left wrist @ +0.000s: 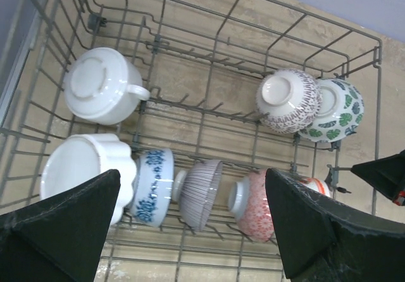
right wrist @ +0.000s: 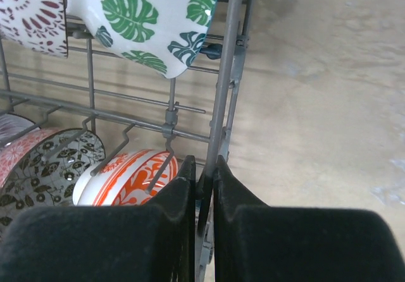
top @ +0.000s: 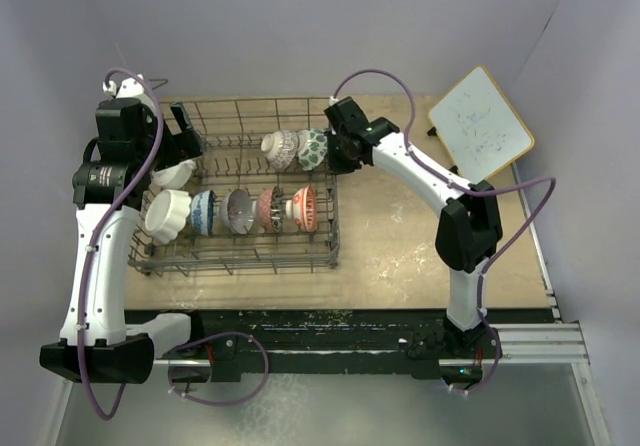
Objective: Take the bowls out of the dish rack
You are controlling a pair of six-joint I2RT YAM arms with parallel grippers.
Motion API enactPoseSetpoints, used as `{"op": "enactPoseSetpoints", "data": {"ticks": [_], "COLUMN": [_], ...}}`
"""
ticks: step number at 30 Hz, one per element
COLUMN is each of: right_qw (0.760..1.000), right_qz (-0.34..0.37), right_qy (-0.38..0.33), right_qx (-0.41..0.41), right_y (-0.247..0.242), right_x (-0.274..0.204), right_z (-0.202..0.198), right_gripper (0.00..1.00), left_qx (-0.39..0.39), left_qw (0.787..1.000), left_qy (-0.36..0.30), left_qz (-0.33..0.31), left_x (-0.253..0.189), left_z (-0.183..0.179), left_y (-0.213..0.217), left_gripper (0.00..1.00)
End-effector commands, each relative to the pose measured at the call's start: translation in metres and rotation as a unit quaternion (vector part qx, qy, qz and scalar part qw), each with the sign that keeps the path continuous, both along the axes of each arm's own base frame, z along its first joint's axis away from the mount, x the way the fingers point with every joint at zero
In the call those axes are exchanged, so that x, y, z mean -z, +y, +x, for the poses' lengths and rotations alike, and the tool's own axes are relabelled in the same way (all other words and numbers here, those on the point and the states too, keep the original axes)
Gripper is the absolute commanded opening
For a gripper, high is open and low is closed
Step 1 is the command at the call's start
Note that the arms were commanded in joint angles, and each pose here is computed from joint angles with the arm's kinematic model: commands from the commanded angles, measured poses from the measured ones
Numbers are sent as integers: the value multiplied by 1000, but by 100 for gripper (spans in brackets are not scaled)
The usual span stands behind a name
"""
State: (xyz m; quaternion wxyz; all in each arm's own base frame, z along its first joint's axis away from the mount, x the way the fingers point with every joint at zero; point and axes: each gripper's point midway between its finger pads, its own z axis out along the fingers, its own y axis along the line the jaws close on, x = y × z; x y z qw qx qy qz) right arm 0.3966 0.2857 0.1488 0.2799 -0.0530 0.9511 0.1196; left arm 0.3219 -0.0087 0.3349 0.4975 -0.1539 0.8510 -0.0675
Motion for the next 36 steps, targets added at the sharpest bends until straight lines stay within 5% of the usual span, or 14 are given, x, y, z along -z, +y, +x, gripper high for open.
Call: {"op": "enactPoseSetpoints", "data": {"ticks": [1, 12, 14, 19, 22, 31, 36], "right_qw": [997, 993, 993, 990, 990, 988, 988], "right_qz": [3, -8, -13, -16, -19, -6, 16], "right_qy": [-60, -73, -74, -101, -108, -127, -137], "right_qx": [57, 93, 93, 94, 89, 82, 66], "right_y": [-59, -104, -106, -111, -112, -113, -107], "right_x": [-58, -63, -68, -87, -97, -116, -125], "right_z": [12, 13, 12, 14, 15, 7, 2], "right_gripper": [0, 2, 15, 66, 82, 80, 77], "left_qx": [-12, -6, -5, 9, 4, -61, -70], "left_qw": [1000, 998, 998, 999, 997, 992, 992], "left_qy": [-16, -24, -16, 14, 54, 113, 103], "left_qz": [-10, -56, -60, -46, -50, 7, 15], "left_x": [-8, -8, -5, 7, 20, 56, 74], "left_z": [-3, 0, -3, -4, 0, 10, 20], "left_y": [1, -12, -13, -13, -5, 53, 59], "left_gripper": [99, 99, 99, 99, 99, 98, 74]}}
